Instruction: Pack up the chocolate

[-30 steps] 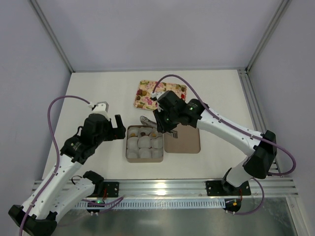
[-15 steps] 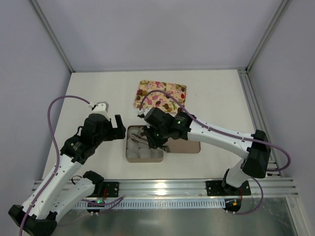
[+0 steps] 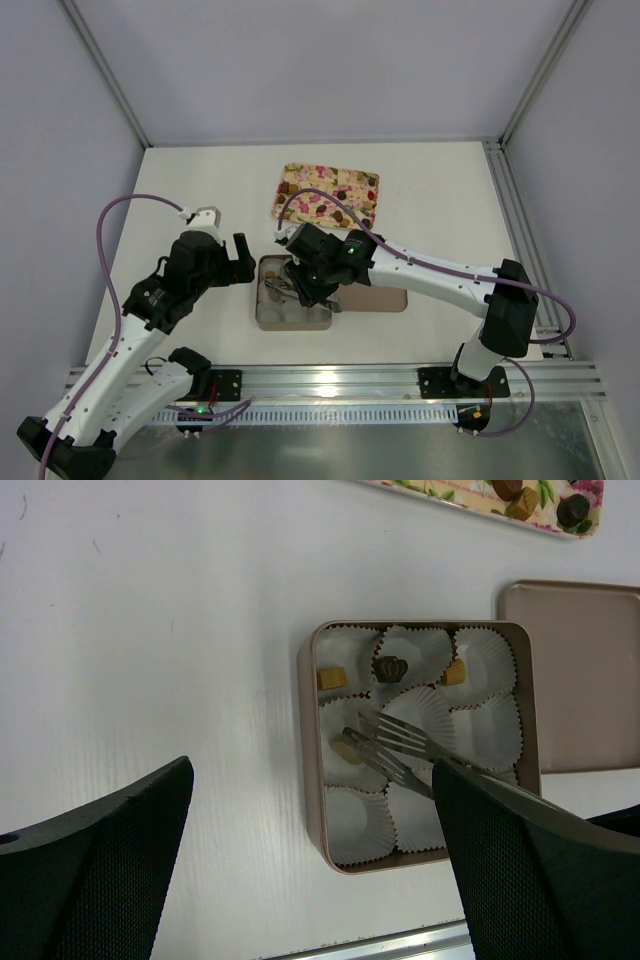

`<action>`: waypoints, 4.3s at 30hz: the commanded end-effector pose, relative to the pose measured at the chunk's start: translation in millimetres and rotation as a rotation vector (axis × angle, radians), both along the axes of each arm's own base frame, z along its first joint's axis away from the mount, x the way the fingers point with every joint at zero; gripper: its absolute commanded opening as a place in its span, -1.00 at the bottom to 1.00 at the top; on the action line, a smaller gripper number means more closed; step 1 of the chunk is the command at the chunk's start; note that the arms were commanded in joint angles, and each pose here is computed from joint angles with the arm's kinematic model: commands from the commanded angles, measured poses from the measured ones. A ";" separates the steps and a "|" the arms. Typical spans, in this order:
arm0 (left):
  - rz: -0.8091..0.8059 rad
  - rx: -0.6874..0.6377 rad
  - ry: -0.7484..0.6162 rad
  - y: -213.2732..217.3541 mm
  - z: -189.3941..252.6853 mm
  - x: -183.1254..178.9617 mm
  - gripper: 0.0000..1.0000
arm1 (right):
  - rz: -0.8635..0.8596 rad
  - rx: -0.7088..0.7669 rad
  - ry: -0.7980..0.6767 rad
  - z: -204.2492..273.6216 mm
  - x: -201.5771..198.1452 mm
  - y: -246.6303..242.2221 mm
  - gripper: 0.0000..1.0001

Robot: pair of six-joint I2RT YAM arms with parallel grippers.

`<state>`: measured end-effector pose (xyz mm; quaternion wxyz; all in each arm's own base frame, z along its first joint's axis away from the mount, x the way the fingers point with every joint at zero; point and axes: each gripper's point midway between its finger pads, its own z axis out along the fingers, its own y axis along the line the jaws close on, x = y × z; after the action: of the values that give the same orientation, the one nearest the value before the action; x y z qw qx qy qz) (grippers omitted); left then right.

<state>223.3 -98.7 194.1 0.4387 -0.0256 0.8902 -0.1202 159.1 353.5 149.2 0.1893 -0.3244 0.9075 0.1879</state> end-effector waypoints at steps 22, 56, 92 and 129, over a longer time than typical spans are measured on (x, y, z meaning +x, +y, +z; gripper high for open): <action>0.016 0.002 -0.014 3.2 2.5 1.3 0.99 | -0.274 0.082 -0.265 96.7 119.2 -79.6 -0.18; 0.010 0.004 -0.006 2.0 0.7 1.5 0.99 | -0.415 -0.175 -0.160 0.9 193.9 -138.9 -0.12; 0.016 0.008 -0.009 3.5 1.2 1.5 0.99 | -0.400 -0.177 -0.106 -13.4 187.1 -145.5 -0.12; 0.014 0.006 -0.005 2.8 0.5 1.5 0.99 | -0.406 -0.138 -0.080 -2.0 199.1 -146.1 -0.17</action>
<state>223.3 -98.8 194.0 0.4385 -0.0256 0.8903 -0.1201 354.2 205.9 135.5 0.2226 -0.1487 0.9614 0.0639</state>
